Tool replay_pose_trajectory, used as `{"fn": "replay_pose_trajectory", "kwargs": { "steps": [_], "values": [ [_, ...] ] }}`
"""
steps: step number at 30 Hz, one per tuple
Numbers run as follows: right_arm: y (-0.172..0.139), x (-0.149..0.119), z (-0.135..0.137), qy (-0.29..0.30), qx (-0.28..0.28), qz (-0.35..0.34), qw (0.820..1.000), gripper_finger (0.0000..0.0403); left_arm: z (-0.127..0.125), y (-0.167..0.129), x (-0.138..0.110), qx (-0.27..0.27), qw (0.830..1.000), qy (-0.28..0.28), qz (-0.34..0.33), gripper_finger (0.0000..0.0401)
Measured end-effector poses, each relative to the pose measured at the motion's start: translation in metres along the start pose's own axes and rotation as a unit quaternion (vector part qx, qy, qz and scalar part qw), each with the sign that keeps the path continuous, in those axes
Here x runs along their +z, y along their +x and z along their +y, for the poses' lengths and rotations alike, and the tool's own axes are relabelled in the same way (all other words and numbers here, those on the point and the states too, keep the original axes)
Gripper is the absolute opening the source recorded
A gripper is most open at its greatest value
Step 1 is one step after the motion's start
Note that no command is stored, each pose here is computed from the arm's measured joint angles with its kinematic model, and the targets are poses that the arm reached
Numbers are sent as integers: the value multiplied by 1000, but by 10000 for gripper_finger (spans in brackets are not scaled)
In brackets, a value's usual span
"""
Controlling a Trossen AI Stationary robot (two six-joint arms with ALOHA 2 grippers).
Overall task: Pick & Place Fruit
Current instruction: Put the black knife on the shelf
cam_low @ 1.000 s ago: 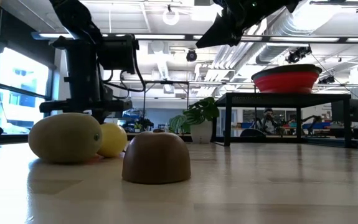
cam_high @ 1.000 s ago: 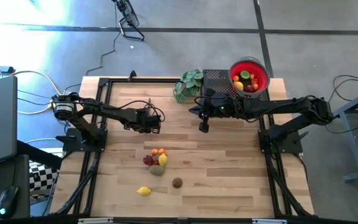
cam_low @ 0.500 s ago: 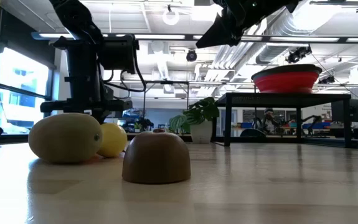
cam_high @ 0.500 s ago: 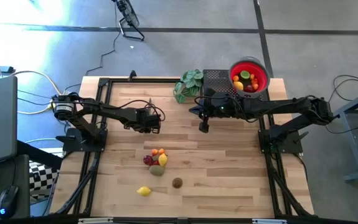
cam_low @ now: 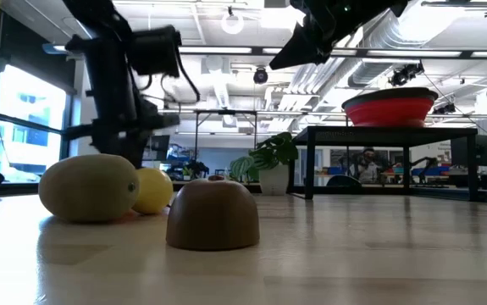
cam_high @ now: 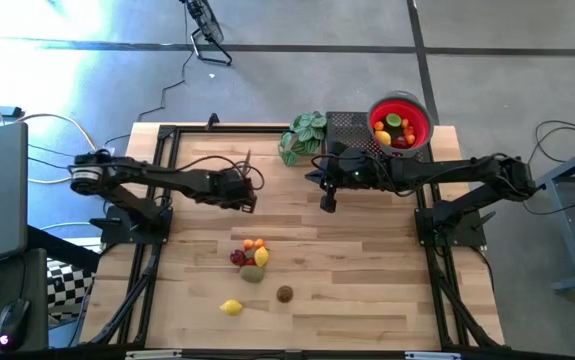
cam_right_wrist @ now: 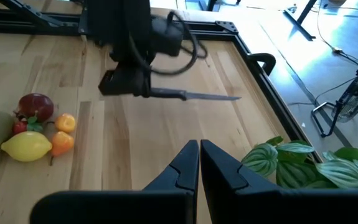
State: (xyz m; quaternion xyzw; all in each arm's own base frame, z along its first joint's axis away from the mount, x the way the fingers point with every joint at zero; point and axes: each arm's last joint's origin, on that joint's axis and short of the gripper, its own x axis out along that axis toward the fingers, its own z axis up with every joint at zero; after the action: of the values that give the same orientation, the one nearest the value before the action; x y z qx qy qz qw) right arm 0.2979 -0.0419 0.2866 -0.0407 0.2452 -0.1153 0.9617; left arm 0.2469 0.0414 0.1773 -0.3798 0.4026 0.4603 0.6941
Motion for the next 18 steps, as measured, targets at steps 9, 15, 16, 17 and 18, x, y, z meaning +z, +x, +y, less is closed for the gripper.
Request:
{"fn": "replay_pose_trajectory", "kwargs": {
  "steps": [9, 15, 16, 17, 18],
  "values": [
    [0, 2, 0, 1, -1, -8, 1000, 9, 5, -49, 17, -94, 989, 41, -106, 67],
    [0, 3, 0, 2, -1, -16, 1000, 9, 8, -81, 28, -164, 965, 83, -186, 67],
    [0, 4, 0, 2, -2, -18, 1000, 9, 8, -86, 29, -174, 960, 90, -200, 67],
    [0, 4, 0, 2, -1, -18, 1000, 9, 9, -91, 31, -184, 955, 97, -213, 67],
    [-1, 4, 0, 2, -2, -19, 1000, 9, 10, -96, 32, -191, 950, 106, -223, 67]
  ]
}}
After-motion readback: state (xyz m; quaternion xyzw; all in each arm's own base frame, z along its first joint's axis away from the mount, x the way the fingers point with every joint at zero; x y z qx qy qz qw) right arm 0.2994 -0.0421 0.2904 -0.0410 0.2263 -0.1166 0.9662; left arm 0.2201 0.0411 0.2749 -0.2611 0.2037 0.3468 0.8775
